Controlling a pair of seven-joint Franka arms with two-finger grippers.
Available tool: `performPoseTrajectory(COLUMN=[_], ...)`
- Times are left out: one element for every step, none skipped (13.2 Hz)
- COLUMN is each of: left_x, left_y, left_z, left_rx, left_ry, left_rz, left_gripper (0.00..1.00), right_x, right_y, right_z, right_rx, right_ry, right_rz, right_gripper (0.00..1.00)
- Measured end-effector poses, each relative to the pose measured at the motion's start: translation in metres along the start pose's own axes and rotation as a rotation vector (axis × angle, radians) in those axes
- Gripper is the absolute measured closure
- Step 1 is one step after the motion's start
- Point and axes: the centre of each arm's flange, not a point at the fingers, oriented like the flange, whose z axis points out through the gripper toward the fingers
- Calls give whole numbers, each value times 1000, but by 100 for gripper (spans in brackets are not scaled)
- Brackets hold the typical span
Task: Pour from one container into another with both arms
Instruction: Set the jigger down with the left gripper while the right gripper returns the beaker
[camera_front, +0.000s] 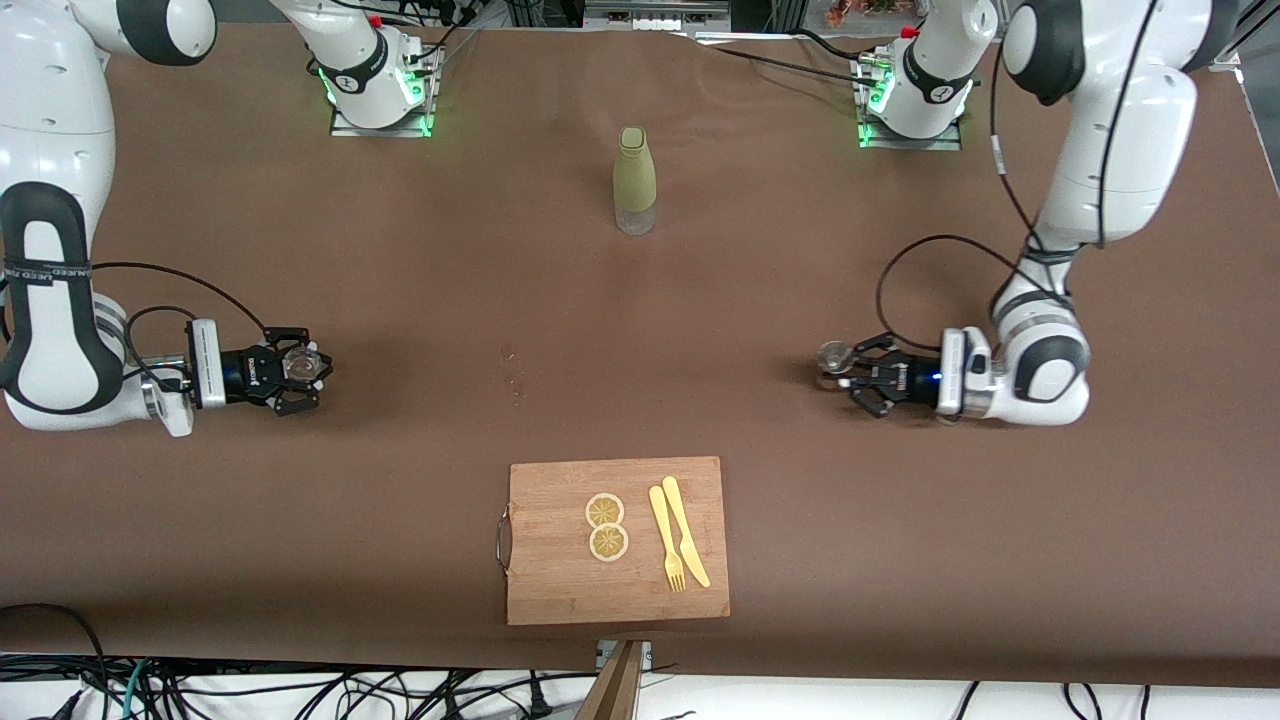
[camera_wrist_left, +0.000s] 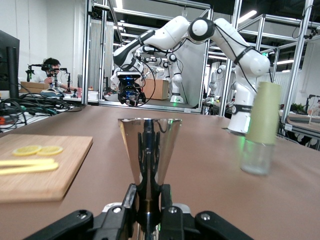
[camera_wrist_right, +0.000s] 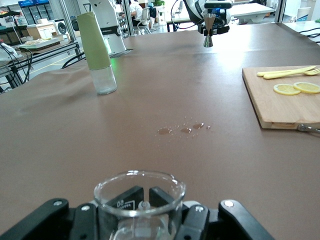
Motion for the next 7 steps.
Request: performPoseTrajectory(left_x=[-6, -10, -12, -16, -21, -26, -32], left_y=[11, 22, 34, 46, 58, 69, 81], left_z=[-32, -61, -87, -109, -127, -142, -153], left_rx=[12, 21, 24, 27, 32, 37, 43], left_ry=[-16, -27, -32, -35, -32, -19, 2], left_rz=[16, 33, 49, 65, 76, 68, 57], left_gripper=[78, 78, 78, 78, 78, 78, 78], right_x=[-17, -33, -47, -57, -64, -69, -73], right_y=[-4, -8, -13, -17, -21, -25, -27], right_z=[3, 7, 12, 17, 23, 28, 31], right_rx=[-11, -23, -24, -17, -5, 4, 10], right_ry=[24, 52, 79, 108, 136, 159, 175], right_rz=[-11, -29, -47, -62, -75, -87, -97], right_gripper=[86, 86, 86, 86, 86, 86, 86])
